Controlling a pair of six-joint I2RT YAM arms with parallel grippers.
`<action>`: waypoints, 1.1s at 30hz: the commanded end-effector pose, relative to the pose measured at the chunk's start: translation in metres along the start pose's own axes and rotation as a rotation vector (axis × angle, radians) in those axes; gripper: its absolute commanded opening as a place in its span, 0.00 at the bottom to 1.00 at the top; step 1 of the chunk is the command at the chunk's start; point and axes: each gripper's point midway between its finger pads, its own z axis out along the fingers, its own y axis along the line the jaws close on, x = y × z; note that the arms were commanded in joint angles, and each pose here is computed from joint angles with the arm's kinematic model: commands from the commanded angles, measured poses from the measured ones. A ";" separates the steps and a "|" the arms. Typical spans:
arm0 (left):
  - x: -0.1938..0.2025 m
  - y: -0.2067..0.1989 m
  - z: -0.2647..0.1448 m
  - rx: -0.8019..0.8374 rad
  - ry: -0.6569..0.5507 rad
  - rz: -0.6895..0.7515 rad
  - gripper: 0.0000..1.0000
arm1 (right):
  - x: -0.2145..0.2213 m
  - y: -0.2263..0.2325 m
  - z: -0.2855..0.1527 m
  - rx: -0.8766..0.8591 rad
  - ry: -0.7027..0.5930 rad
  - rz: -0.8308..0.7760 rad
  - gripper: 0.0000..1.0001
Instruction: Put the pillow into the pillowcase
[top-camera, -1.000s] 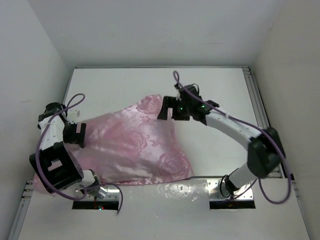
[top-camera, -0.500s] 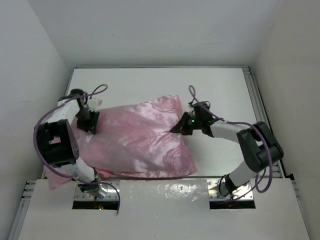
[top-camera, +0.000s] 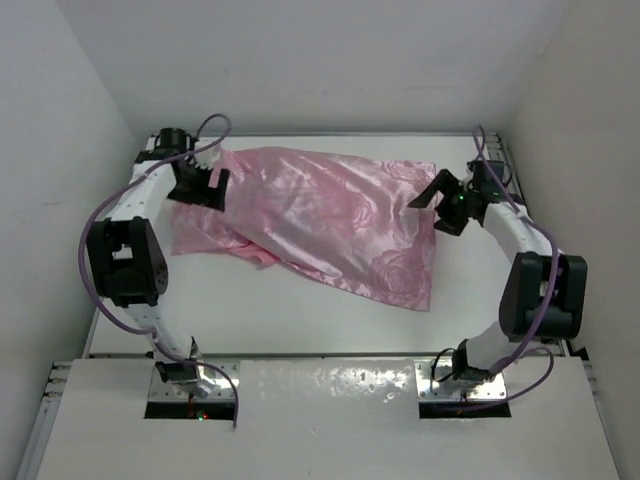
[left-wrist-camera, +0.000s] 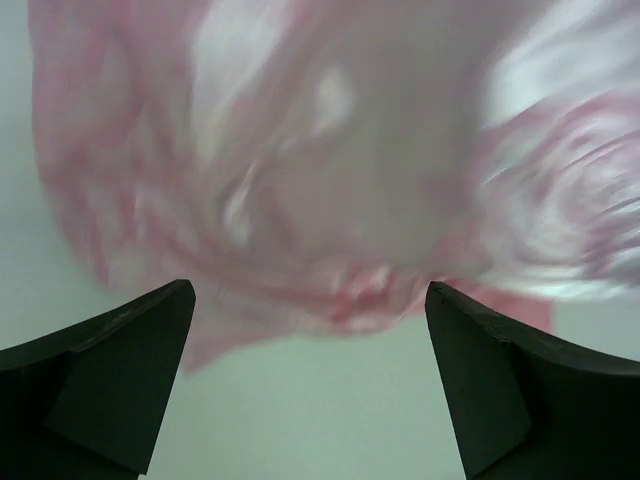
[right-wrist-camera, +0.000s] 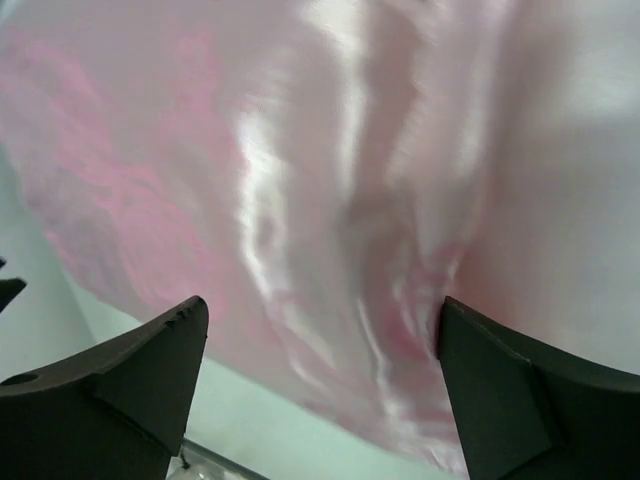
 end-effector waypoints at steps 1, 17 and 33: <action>0.071 0.038 -0.016 -0.089 0.136 -0.135 1.00 | 0.016 -0.047 -0.043 0.142 0.003 0.068 0.92; 0.113 0.087 0.029 -0.074 0.081 -0.354 1.00 | 0.172 -0.131 -0.054 0.222 0.054 0.261 0.83; 0.116 0.081 0.081 -0.132 0.167 -0.280 0.00 | 0.186 -0.153 -0.034 0.289 0.015 0.223 0.48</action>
